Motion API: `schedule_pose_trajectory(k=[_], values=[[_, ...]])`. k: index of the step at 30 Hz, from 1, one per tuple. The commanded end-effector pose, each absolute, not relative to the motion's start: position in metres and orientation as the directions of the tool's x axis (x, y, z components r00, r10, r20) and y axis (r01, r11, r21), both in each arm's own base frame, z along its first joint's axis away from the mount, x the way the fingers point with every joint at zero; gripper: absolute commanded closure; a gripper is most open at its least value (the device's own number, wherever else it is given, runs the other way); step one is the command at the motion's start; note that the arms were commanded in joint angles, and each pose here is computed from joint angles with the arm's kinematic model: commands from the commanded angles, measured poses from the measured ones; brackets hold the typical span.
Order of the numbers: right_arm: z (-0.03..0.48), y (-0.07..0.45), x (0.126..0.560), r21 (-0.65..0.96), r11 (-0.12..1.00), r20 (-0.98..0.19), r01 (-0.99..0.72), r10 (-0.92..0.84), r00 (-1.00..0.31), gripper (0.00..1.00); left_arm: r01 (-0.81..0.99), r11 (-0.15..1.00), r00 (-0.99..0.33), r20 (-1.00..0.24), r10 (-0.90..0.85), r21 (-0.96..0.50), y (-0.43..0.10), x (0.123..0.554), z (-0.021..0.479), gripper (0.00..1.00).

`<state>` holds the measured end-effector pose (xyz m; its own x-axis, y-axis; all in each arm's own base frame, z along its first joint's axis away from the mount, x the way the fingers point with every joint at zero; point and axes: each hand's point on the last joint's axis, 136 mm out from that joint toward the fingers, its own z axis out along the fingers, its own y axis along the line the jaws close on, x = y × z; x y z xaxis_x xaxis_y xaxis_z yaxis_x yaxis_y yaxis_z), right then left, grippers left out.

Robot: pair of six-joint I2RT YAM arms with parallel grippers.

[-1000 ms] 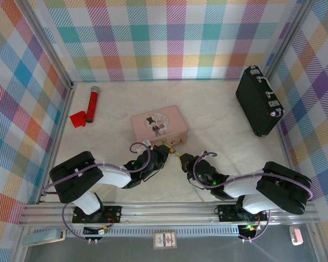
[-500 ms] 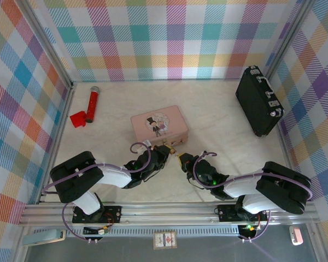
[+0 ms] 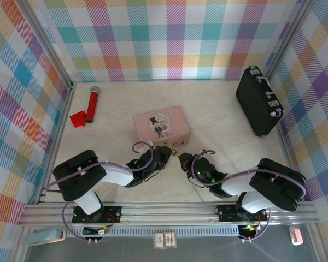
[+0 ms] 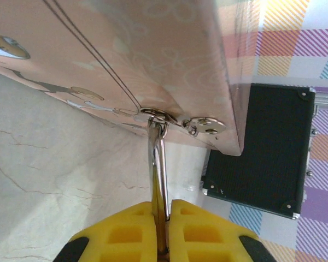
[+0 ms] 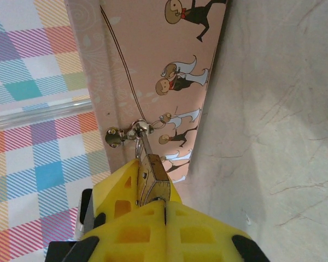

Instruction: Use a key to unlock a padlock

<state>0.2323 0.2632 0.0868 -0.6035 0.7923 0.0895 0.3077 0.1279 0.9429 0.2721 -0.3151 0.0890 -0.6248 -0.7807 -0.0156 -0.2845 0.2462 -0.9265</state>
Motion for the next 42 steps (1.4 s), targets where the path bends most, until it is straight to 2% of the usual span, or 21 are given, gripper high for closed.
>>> schedule_pose_trajectory(k=[1, 3, 4, 8, 9, 11, 16, 18, 21, 24, 28, 37, 39, 42], values=[[0.107, 0.276, 0.239, 0.963, 0.098, 0.09, 0.252, 0.764, -0.639, 1.0, -0.155, 0.078, -0.72, 0.058, -0.692, -0.985, -0.359, 0.263, 0.157, 0.99], [0.106, 0.272, 0.241, 0.962, 0.129, 0.06, 0.242, 0.763, -0.644, 1.0, -0.157, 0.086, -0.708, 0.052, -0.705, -0.984, -0.355, 0.264, 0.155, 0.99], [0.105, 0.27, 0.241, 0.959, 0.147, 0.048, 0.243, 0.76, -0.649, 0.95, -0.161, 0.094, -0.703, 0.047, -0.709, -0.983, -0.354, 0.264, 0.153, 0.99], [0.095, 0.254, 0.242, 0.929, 0.28, -0.043, 0.242, 0.73, -0.682, 0.62, -0.184, 0.186, -0.681, -0.011, -0.732, -0.965, -0.341, 0.267, 0.141, 0.99], [0.092, 0.25, 0.241, 0.913, 0.329, -0.071, 0.242, 0.711, -0.699, 0.56, -0.196, 0.221, -0.672, -0.033, -0.74, -0.955, -0.336, 0.269, 0.135, 0.99], [0.09, 0.241, 0.239, 0.879, 0.42, -0.132, 0.226, 0.67, -0.731, 0.53, -0.213, 0.286, -0.651, -0.083, -0.754, -0.934, -0.323, 0.272, 0.125, 0.99], [0.104, 0.221, 0.234, 0.772, 0.633, -0.377, 0.055, 0.527, -0.762, 0.54, -0.239, 0.419, -0.616, -0.196, -0.763, -0.876, -0.296, 0.279, 0.106, 0.99], [0.11, 0.222, 0.232, 0.706, 0.707, -0.468, -0.038, 0.425, -0.775, 0.54, -0.192, 0.573, -0.642, -0.339, -0.688, -0.797, -0.294, 0.285, 0.109, 0.99], [0.109, 0.226, 0.23, 0.625, 0.771, -0.526, -0.124, 0.299, -0.796, 0.54, -0.11, 0.788, -0.67, -0.54, -0.51, -0.606, -0.292, 0.292, 0.112, 1.0], [0.105, 0.232, 0.231, 0.594, 0.787, -0.544, -0.168, 0.24, -0.804, 0.54, -0.024, 0.871, -0.654, -0.651, -0.385, -0.491, -0.289, 0.295, 0.109, 1.0], [0.103, 0.246, 0.231, 0.59, 0.77, -0.562, -0.243, 0.175, -0.809, 0.56, 0.03, 0.911, -0.638, -0.71, -0.298, -0.41, -0.285, 0.293, 0.101, 0.99], [0.1, 0.274, 0.229, 0.514, 0.758, -0.636, -0.402, 0.022, -0.771, 0.62, 0.05, 0.931, -0.629, -0.735, -0.251, -0.361, -0.285, 0.296, 0.101, 0.99], [0.1, 0.276, 0.23, 0.504, 0.757, -0.648, -0.415, 0.014, -0.762, 0.63, 0.014, 0.916, -0.669, -0.685, -0.289, -0.4, -0.283, 0.296, 0.086, 0.99], [0.101, 0.285, 0.227, 0.499, 0.731, -0.677, -0.466, -0.007, -0.736, 0.67, -0.016, 0.833, -0.692, -0.596, -0.408, -0.552, -0.288, 0.293, 0.081, 0.99]])
